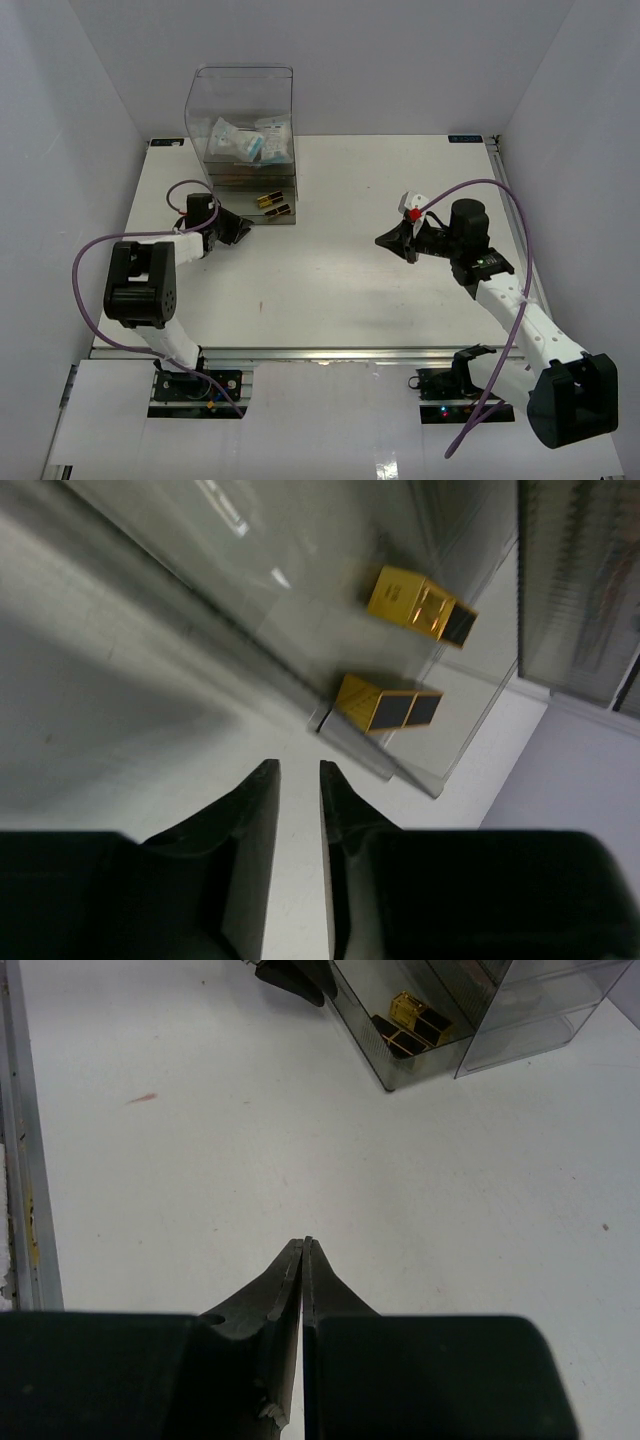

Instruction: Organize the makeup

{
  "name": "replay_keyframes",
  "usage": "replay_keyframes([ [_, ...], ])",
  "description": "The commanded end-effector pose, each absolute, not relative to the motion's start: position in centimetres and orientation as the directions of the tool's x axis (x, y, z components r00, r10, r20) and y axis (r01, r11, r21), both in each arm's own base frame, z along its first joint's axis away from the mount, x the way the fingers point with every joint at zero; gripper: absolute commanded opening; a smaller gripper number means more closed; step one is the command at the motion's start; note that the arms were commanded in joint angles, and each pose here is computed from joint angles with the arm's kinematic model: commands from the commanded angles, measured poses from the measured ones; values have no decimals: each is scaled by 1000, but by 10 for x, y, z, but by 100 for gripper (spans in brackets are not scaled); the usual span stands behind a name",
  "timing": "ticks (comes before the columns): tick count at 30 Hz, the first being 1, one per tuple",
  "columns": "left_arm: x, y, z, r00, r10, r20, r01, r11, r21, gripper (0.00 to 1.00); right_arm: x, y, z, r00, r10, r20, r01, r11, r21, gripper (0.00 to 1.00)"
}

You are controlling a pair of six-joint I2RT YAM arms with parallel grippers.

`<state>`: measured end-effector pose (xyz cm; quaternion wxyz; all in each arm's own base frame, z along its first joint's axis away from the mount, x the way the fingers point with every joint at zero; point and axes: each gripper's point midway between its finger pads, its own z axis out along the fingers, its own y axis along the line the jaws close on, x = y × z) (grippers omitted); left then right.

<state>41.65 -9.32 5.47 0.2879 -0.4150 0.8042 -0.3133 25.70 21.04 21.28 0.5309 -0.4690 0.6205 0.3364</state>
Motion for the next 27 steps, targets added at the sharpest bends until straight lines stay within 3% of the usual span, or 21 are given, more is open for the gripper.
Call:
replay_keyframes([
  [1, 456, -95, 66, -437, -878, -197, -453, 403, -795, 39, 260, 211, 237, 76, -189, -979, -936, 324, -136, 8],
  [10, 495, -104, 81, -440, -877, -193, -379, 376, -846, 52, 262, 206, 237, 73, -187, -980, -935, 329, -133, 8],
  [27, 524, -116, 81, -462, -875, -146, -326, 320, -889, 53, 267, 202, 230, 55, -197, -979, -933, 340, -121, 8],
])
